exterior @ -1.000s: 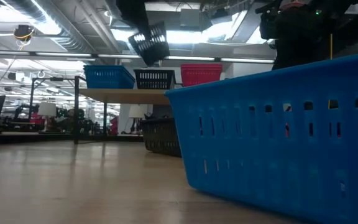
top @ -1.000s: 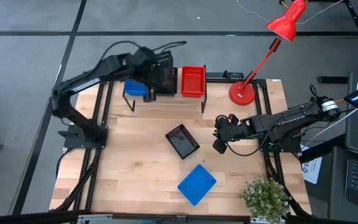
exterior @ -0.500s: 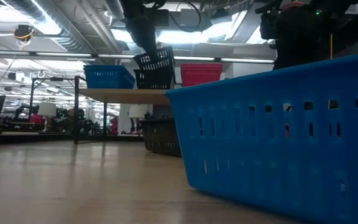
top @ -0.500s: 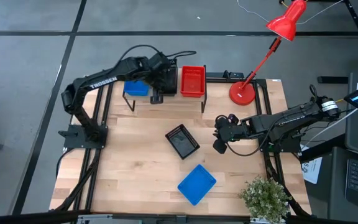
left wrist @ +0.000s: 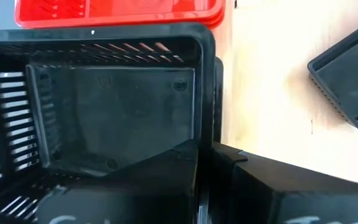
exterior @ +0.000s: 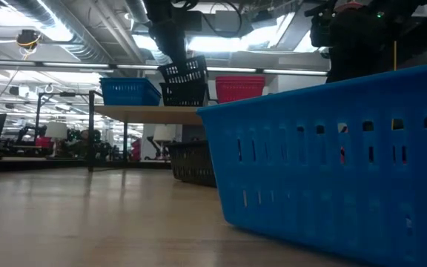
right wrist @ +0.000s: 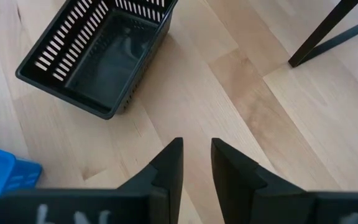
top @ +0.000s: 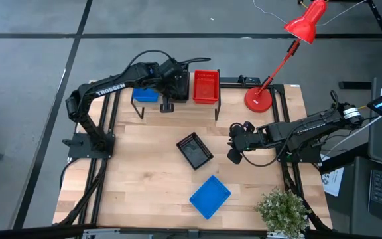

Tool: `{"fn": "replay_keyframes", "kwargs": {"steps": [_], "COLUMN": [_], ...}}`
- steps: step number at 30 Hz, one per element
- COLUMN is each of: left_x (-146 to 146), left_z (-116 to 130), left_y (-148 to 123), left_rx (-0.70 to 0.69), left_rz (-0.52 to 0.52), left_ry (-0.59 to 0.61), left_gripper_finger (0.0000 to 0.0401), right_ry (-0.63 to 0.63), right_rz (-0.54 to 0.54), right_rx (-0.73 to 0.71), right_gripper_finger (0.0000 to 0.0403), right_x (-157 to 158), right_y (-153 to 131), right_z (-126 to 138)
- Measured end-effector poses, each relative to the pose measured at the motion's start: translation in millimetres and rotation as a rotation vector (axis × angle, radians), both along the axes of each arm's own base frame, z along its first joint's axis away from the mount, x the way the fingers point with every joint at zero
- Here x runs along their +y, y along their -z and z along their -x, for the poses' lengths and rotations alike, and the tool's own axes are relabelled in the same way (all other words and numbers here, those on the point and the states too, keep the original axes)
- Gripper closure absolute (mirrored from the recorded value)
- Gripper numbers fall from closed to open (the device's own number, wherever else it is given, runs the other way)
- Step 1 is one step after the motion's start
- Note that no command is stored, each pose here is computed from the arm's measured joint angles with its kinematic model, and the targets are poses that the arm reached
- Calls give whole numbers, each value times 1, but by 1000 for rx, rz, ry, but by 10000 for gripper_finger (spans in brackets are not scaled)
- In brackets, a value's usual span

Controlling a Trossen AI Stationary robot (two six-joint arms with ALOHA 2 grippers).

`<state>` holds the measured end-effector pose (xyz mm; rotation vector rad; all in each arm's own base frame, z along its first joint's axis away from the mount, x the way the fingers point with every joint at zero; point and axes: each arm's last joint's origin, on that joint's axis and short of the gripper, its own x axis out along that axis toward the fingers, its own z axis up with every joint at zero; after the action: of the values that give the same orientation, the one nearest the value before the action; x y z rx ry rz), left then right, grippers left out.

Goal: Stack baskets on shelf by color
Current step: Stack the left black bin on top of the black bin on the shelf

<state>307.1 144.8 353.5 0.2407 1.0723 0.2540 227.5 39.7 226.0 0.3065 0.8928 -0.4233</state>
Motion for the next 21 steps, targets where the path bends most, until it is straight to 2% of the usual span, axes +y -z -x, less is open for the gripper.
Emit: {"fn": "replay_keyframes", "kwargs": {"steps": [4,15,21], "left_x": [0,0,-3], "left_z": [0,3,2], "left_y": [0,2,1], "left_rx": [-5,39,41], "left_rz": [7,-5,-7], "left_ry": [-26,-51,-42], "left_gripper_finger": [392,335,327], "right_ry": [0,0,-1], "right_rz": [0,0,0], "right_rx": [0,0,1], "right_gripper_finger": [321,321,321], "right_x": [0,0,0], "right_y": [0,0,0], "right_z": [0,0,0]}}
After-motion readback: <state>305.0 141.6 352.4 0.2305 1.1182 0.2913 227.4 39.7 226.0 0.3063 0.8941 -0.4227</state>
